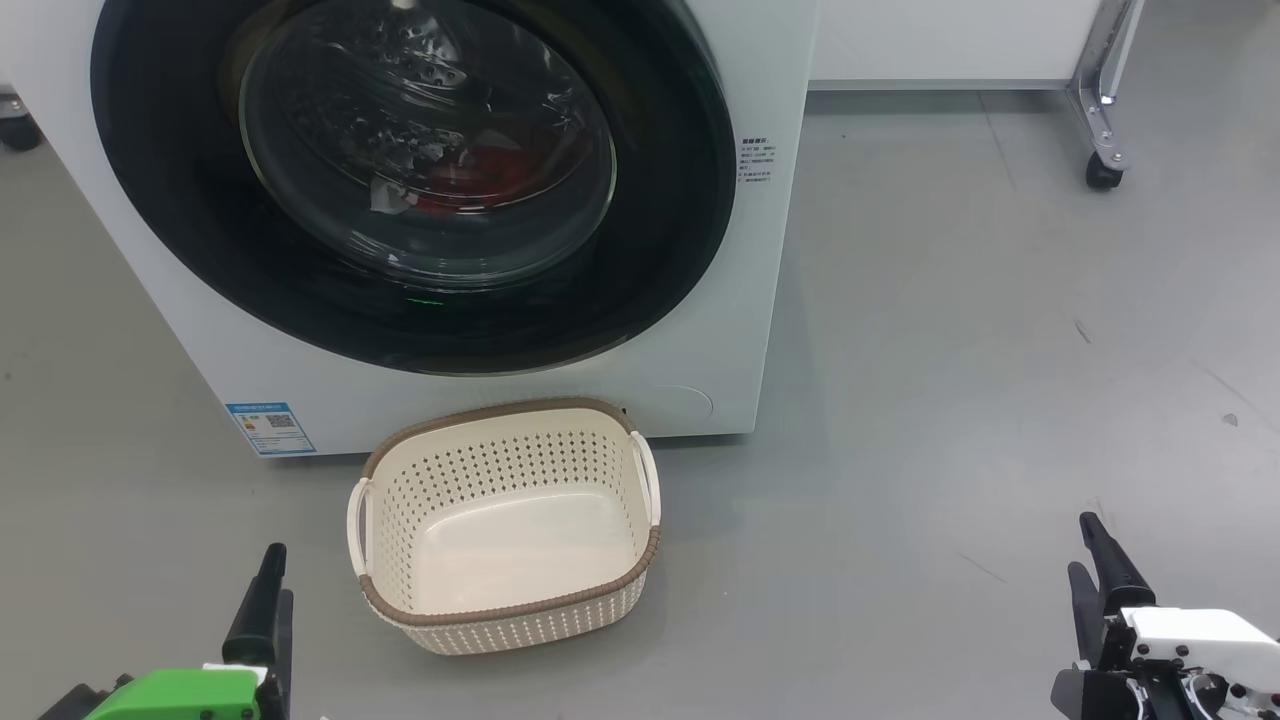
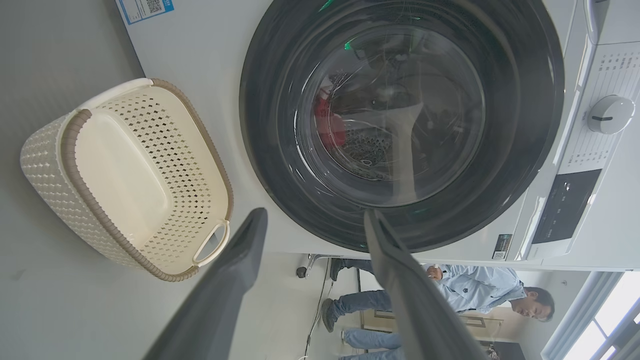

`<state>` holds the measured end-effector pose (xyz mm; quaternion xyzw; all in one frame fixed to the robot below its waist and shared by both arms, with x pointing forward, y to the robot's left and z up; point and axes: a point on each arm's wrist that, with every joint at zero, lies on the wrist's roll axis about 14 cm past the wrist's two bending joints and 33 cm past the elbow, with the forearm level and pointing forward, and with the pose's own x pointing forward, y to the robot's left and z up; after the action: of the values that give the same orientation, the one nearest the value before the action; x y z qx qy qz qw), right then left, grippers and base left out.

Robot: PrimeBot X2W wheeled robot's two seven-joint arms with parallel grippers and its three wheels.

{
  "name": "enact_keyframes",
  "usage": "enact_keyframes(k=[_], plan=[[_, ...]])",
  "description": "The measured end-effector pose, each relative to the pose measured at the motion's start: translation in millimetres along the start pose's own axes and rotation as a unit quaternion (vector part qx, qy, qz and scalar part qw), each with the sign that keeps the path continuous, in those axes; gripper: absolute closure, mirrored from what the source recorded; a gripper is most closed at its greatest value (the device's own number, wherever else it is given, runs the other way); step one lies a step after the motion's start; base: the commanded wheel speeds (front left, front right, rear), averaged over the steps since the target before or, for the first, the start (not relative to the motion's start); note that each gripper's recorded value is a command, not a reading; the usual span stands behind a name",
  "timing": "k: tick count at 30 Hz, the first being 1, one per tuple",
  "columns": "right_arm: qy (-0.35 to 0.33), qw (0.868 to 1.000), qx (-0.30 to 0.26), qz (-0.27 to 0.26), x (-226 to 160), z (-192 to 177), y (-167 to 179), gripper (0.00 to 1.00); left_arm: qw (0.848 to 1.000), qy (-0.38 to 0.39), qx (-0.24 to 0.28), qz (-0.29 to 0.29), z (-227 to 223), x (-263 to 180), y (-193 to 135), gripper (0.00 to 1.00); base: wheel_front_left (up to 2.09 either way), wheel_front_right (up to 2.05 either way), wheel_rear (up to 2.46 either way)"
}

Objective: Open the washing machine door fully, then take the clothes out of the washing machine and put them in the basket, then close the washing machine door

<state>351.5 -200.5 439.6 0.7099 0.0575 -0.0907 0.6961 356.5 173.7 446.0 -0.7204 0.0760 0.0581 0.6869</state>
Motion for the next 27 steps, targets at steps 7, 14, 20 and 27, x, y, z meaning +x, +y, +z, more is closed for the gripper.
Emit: enact_keyframes(k=[7, 14, 20, 27], plan=[[-0.004, 0.999, -0.042, 0.003, 1, 3, 3, 0.00, 0.999, 0.000, 0.039, -0.007, -3, 1, -5, 0.00, 0.00, 0.00, 0.00], [-0.002, 0.993, -0.119, 0.010, 3, 5, 9, 0.00, 0.994, -0.005, 0.113, -0.015, 1, 4, -12, 0.00, 0.00, 0.00, 0.00], [0.008, 0.980, -0.196, 0.019, 6, 3, 15, 0.00, 0.983, 0.001, 0.184, -0.022, 0, 6, -17, 0.00, 0.00, 0.00, 0.00], [0.024, 0.960, -0.279, 0.024, 8, -5, 17, 0.00, 0.966, 0.010, 0.256, -0.023, -7, 6, -18, 0.00, 0.00, 0.00, 0.00]])
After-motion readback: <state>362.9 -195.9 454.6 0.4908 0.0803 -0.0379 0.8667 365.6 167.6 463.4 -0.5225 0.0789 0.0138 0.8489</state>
